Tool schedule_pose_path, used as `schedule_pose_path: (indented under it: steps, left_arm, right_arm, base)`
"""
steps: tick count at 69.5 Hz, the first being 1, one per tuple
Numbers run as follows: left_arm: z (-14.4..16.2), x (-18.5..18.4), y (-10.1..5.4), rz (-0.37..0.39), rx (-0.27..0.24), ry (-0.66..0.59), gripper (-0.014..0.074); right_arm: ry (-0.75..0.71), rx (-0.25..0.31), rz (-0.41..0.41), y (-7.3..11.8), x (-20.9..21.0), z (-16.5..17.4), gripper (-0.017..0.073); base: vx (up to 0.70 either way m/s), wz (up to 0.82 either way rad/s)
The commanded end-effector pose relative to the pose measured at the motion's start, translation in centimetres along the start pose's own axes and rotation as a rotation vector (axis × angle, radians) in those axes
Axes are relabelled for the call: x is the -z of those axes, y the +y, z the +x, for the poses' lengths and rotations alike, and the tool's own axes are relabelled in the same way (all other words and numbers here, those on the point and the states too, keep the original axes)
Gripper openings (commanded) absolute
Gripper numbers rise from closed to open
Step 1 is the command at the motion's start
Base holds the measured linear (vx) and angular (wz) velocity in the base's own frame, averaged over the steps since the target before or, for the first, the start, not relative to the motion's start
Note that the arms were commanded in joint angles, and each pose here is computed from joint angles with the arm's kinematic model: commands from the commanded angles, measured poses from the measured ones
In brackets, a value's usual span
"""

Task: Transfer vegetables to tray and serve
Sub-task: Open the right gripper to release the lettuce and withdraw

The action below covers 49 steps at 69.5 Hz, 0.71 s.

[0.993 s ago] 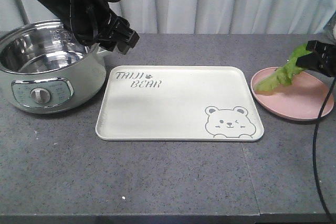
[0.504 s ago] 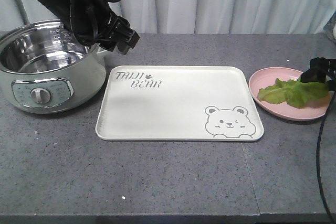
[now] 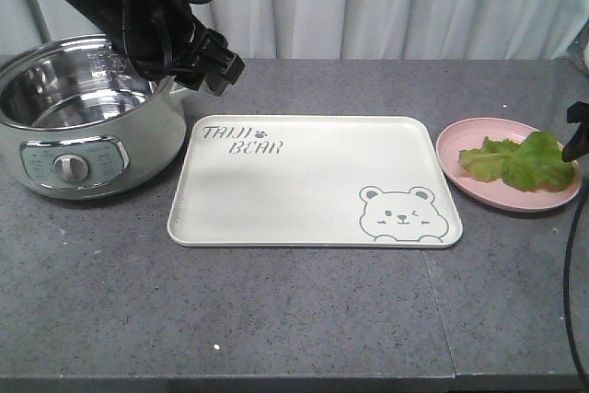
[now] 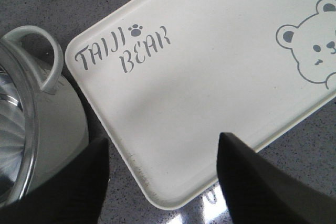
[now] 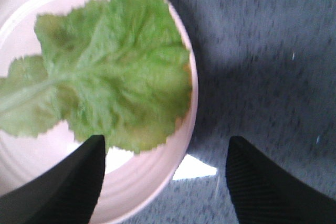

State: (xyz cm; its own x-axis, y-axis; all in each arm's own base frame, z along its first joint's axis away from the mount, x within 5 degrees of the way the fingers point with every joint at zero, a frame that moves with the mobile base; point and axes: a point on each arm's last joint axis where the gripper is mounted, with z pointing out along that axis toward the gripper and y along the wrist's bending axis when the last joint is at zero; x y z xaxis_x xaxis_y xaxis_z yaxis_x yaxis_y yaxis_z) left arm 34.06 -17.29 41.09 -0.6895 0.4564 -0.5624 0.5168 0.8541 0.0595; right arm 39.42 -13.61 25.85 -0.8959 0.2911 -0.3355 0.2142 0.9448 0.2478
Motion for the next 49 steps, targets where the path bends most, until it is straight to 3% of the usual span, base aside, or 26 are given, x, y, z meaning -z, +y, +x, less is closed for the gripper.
schedule_pose_path:
  steps: [1,35,49]
  left_arm:
    - [-0.3,2.6,0.0,0.0,0.015,-0.085,0.0444]
    - [-0.3,2.6,0.0,0.0,0.014,-0.084,0.0444]
    - [-0.3,2.6,0.0,0.0,0.014,-0.084,0.0444]
  right_arm:
    - [-0.05,-0.009,-0.009,0.8,2.9,-0.3,0.0465]
    - [0.039,-0.07,-0.03,0.2,0.1,-0.1,0.0464]
    - [0.045,-0.078,-0.029,0.0,-0.4,-0.2,0.0411]
  base:
    - [0.0,0.0]
    - [0.0,0.0]
    - [0.0,0.0]
